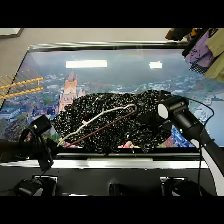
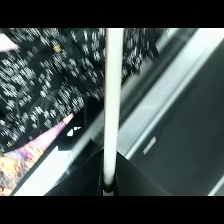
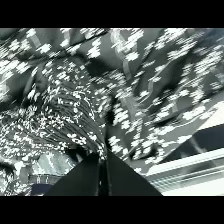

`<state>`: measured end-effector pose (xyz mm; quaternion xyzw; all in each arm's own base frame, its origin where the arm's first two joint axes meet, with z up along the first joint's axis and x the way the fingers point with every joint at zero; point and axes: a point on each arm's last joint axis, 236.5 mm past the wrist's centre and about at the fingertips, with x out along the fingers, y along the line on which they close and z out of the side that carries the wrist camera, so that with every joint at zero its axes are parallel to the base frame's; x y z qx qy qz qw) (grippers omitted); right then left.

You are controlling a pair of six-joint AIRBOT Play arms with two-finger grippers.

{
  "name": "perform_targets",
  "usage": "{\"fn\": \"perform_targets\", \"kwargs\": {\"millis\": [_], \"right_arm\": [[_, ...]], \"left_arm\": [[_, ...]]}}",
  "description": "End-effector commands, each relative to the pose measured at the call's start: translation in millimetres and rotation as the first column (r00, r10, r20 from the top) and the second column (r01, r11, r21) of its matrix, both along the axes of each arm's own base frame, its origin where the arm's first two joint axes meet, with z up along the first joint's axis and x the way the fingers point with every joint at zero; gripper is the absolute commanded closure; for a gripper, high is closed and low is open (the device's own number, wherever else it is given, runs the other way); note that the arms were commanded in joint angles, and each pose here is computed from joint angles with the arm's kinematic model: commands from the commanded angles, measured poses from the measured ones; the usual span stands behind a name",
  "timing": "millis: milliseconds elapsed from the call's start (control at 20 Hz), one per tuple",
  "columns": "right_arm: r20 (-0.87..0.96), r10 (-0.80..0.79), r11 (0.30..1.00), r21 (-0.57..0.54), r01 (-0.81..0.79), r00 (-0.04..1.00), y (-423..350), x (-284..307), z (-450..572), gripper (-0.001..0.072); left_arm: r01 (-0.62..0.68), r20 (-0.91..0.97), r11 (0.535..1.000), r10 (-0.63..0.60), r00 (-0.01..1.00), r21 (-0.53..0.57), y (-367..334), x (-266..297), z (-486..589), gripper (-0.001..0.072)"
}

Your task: Fold the clothes and pants, and hang the long-sleeved shirts on hangers.

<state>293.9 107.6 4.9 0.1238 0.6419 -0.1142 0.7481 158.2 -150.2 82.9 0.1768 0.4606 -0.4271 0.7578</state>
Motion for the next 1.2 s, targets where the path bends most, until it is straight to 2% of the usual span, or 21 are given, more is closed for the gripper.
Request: {"fn": "perform_targets", "kwargs": {"millis": [0,250,600,850,1000,1150], "right_arm": [[-0.023,-0.058,0.997,-0.059,0.057,0.998,-26,4,1,0.0672],[-0.008,-0.099,0.995,0.027,0.099,0.995,-30,17,0,0.0673],[0.019,-0.102,0.994,0.048,0.101,0.995,-25,30,-7,0.0672],[0.008,-0.049,0.989,0.140,0.047,0.999,-1,26,-3,0.0672],[0.038,-0.049,0.988,0.151,0.043,0.998,-1,26,8,0.0672],[0.064,-0.049,0.987,0.159,0.039,0.997,-1,26,17,0.0672]], "left_arm": [[0.064,-0.012,0.997,-0.064,0.998,0.043,4,-14,-6,0.0683],[0.126,-0.012,0.992,-0.127,0.992,-0.027,-12,-22,2,0.0683],[0.192,-0.048,0.981,-0.192,0.980,-0.007,-9,-37,-2,0.0682],[0.150,-0.016,0.988,-0.151,0.988,-0.022,-18,-10,-6,0.0683],[0.136,-0.032,0.991,-0.136,0.990,-0.020,-22,3,-15,0.0682],[0.171,-0.046,0.985,-0.172,0.984,-0.018,-26,7,-22,0.0682]]}}
